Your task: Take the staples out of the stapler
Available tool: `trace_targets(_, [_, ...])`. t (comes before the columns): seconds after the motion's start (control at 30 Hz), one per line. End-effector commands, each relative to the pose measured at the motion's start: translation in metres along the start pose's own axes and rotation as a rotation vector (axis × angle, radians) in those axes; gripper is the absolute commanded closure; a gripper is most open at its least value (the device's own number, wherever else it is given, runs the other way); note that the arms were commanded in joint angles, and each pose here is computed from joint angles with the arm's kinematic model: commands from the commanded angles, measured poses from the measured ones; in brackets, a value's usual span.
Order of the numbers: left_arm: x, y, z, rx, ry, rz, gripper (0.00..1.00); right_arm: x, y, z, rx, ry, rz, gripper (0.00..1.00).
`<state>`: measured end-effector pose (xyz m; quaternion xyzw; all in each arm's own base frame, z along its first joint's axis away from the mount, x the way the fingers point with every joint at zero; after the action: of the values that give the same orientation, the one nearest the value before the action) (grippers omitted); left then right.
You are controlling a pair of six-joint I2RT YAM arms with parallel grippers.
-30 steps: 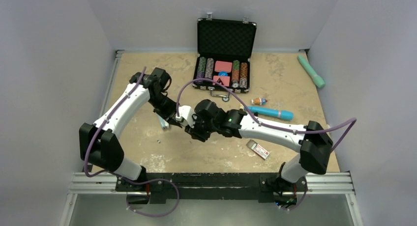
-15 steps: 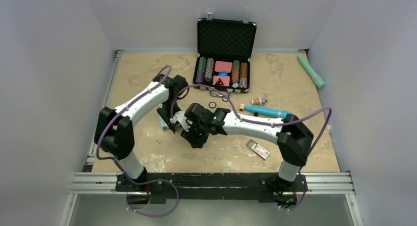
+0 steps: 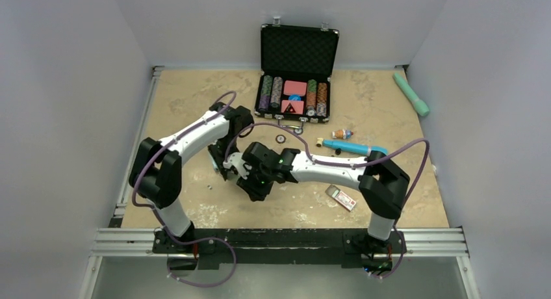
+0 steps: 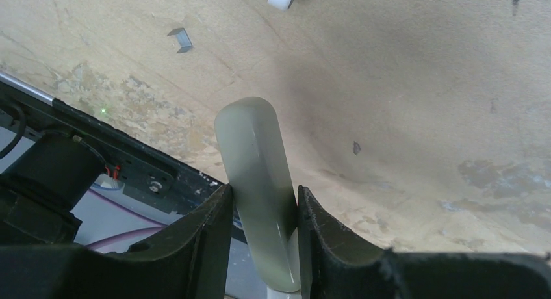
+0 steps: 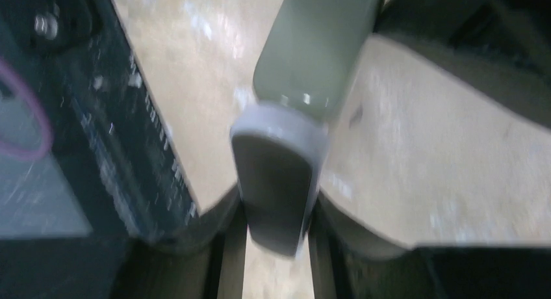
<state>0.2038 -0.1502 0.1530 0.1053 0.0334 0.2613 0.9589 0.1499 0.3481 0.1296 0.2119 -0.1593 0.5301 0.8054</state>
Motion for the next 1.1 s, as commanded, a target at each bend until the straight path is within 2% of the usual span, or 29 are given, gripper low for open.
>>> trace_targets(0.0, [-0.003, 0.034, -0.015, 0.217, -0.114, -0.220, 1.00, -0.088, -0.012, -0.037, -0.002, 0.176, -0.184, 1.00])
trace_targets(0.1, [-0.007, 0.019, -0.047, 0.205, -0.027, -0.279, 1.00, -0.101, -0.013, -0.056, -0.002, 0.236, -0.231, 1.00])
trace_targets(0.2, [-0.010, 0.014, -0.058, 0.243, 0.033, -0.318, 1.00, -0.071, -0.016, -0.049, -0.046, 0.198, -0.250, 1.00])
trace_targets(0.27, [-0.007, 0.015, -0.046, 0.237, 0.014, -0.322, 1.00, -0.053, -0.017, -0.039, -0.078, 0.168, -0.256, 1.00])
trace_targets(0.4, [-0.001, 0.014, 0.006, 0.090, -0.072, -0.338, 1.00, -0.030, -0.016, -0.009, -0.124, 0.190, -0.262, 1.00])
trace_targets(0.5, [0.003, 0.012, 0.027, 0.016, -0.127, -0.356, 1.00, -0.010, -0.010, 0.019, -0.129, 0.027, -0.292, 1.00])
trace_targets(0.57, [0.002, 0.006, 0.011, 0.012, -0.107, -0.362, 1.00, -0.024, -0.008, 0.001, -0.089, -0.051, -0.337, 1.00])
trace_targets(0.6, [0.000, 0.001, -0.004, 0.024, -0.062, -0.372, 1.00, -0.040, -0.010, -0.024, -0.060, -0.005, -0.364, 1.00])
trace_targets(0.67, [-0.007, -0.007, -0.031, 0.070, 0.040, -0.393, 1.00, -0.071, -0.013, -0.066, -0.035, 0.183, -0.361, 1.00])
trace_targets(0.7, [-0.009, -0.007, -0.038, 0.102, 0.072, -0.391, 1.00, -0.078, -0.014, -0.078, -0.036, 0.245, -0.362, 1.00])
trace_targets(0.73, [-0.010, -0.006, -0.041, 0.120, 0.079, -0.385, 1.00, -0.080, -0.015, -0.079, -0.042, 0.251, -0.365, 1.00])
trace_targets(0.9, [-0.011, 0.001, -0.013, -0.020, -0.019, -0.371, 1.00, -0.029, -0.012, -0.014, -0.111, -0.028, -0.349, 1.00])
trace_targets(1.07, [-0.008, 0.000, 0.018, -0.057, -0.037, -0.376, 1.00, -0.005, -0.015, 0.022, -0.178, -0.036, -0.311, 1.00])
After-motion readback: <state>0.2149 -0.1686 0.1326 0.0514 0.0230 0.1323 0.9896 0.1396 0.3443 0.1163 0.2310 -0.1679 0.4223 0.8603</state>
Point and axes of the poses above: each gripper's point midway between its finger pads, its own z axis back along the fingers, its own y axis along the line the jaws close on, x = y × z, the point moved 6 cm from there along z, back along the fingers, and after that the axes turned 1 degree about -z, right-handed, at the moved point
